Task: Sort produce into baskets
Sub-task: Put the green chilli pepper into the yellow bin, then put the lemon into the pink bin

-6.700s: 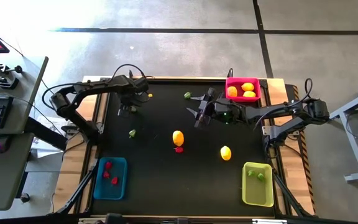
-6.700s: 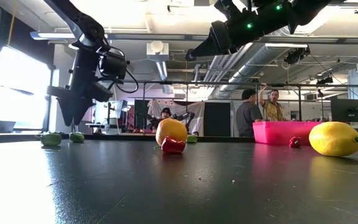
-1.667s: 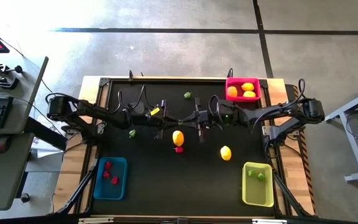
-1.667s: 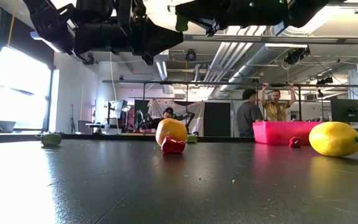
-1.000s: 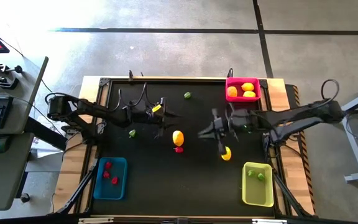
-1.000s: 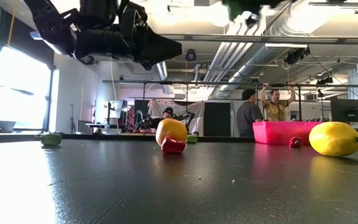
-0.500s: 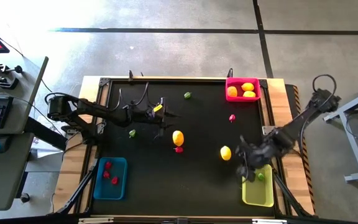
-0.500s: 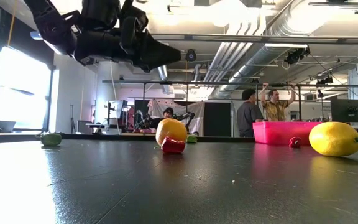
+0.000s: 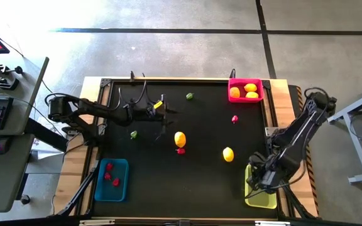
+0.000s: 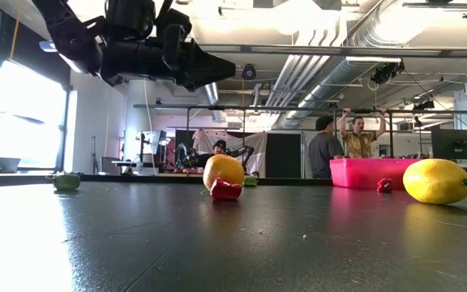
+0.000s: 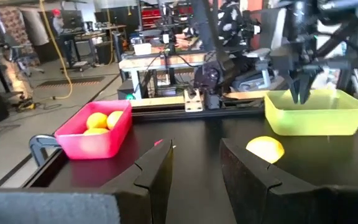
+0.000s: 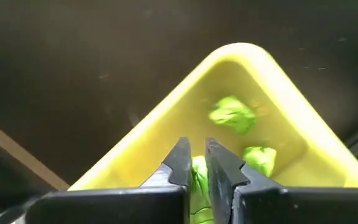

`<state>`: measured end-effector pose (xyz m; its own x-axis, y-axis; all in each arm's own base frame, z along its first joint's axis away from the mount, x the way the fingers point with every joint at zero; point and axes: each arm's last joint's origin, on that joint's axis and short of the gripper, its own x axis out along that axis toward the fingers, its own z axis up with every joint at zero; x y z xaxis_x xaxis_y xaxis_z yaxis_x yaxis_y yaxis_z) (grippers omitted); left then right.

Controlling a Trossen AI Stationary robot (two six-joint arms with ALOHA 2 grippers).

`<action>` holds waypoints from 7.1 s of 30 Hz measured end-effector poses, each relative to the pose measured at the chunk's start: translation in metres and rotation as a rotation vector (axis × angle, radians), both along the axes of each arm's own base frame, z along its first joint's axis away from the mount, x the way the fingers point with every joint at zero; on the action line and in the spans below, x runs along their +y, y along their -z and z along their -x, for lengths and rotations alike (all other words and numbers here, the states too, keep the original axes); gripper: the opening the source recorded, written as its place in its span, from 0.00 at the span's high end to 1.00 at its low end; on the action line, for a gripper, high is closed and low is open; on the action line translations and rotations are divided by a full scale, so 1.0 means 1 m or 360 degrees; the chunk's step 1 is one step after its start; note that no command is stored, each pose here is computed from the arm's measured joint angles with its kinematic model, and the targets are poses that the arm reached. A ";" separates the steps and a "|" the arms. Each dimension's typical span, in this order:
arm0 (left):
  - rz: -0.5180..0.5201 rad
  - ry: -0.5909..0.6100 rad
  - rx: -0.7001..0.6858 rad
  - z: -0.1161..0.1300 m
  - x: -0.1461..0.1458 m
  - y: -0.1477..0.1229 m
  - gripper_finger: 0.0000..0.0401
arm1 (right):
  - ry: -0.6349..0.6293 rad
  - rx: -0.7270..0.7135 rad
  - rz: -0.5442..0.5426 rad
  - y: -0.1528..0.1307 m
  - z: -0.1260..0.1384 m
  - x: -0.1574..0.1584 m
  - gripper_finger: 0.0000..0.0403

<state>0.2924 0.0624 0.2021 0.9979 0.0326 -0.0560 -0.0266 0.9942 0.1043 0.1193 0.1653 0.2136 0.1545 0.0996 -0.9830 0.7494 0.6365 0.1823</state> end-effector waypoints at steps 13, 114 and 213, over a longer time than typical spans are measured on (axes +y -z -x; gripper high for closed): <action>0.0029 -0.0027 0.0003 0.001 0.004 0.000 0.69 | -0.0172 0.0146 0.0215 0.022 -0.017 -0.004 0.97; 0.0098 -0.0037 0.0155 0.039 -0.001 0.047 1.00 | 0.0015 0.0273 0.0178 0.057 -0.130 -0.091 0.51; 0.0067 -0.0044 0.0213 0.048 -0.003 0.035 1.00 | 0.0143 0.0566 0.0694 0.014 -0.063 -0.446 0.34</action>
